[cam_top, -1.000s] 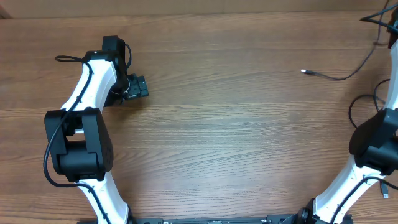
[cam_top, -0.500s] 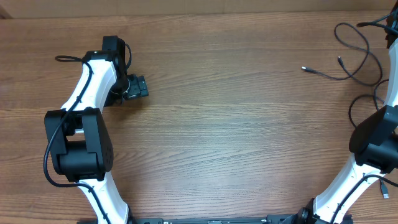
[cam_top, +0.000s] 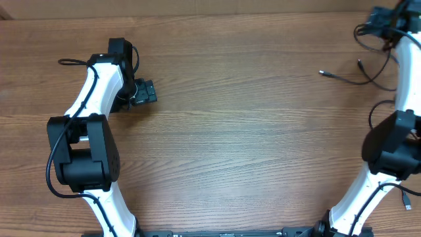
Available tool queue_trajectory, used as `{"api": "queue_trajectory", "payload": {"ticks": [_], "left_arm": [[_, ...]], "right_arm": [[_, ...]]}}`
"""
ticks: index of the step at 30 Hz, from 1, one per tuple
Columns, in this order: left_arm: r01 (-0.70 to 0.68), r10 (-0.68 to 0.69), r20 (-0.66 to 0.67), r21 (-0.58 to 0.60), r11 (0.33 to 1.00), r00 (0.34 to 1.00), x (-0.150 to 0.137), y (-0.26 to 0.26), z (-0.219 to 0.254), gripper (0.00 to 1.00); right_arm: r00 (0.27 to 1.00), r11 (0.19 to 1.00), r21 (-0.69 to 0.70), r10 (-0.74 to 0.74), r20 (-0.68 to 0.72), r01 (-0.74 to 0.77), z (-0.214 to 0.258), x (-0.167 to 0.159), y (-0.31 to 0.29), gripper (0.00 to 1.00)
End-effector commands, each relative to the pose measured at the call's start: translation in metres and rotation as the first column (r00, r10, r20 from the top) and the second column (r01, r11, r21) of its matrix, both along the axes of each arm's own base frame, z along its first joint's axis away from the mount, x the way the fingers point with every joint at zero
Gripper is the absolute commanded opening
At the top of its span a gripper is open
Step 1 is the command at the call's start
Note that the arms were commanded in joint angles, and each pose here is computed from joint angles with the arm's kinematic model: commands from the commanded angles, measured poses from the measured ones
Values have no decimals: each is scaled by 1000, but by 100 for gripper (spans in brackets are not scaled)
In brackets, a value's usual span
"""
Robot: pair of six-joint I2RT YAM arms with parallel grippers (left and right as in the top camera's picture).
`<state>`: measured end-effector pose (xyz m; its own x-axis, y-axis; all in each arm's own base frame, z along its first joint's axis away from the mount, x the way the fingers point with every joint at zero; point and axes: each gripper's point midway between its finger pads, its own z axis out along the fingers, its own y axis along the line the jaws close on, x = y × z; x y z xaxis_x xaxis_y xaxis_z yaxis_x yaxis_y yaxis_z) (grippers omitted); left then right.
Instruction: Untangle cables
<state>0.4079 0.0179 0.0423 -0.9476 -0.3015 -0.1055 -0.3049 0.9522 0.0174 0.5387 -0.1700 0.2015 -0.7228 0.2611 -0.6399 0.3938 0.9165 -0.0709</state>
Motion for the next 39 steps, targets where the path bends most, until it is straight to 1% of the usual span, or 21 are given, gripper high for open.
{"api": "queue_trajectory", "payload": {"ticks": [1,6,10,16,19,22,27,31,39], "left_arm": [[-13,13,-5,8,1000,1000,-1,2,-2,100],[-13,13,-5,8,1000,1000,-1,2,-2,100],[-13,13,-5,8,1000,1000,-1,2,-2,100],[-13,13,-5,8,1000,1000,-1,2,-2,100],[-13,13,-5,8,1000,1000,-1,2,-2,100],[-13,13,-5,8,1000,1000,-1,2,-2,100],[-13,13,-5,8,1000,1000,-1,2,-2,99],[-13,13,-5,8,1000,1000,-1,2,-2,100],[-13,13,-5,8,1000,1000,-1,2,-2,100]], "right_arm": [[992,994,27,108,57,-110,44,-5,55,100],[963,959,101,268,-39,-263,41,-30,137,100],[923,930,135,359,-136,-342,31,-53,185,100],[901,920,203,376,-217,-335,29,-90,231,100],[895,920,225,371,-247,-319,31,-105,239,100],[886,931,253,337,-317,-264,25,-125,240,100],[864,934,259,332,-379,-245,20,-140,237,100],[855,935,260,330,-400,-240,19,-145,236,100],[856,936,260,330,-399,-240,19,-145,236,100]]}}
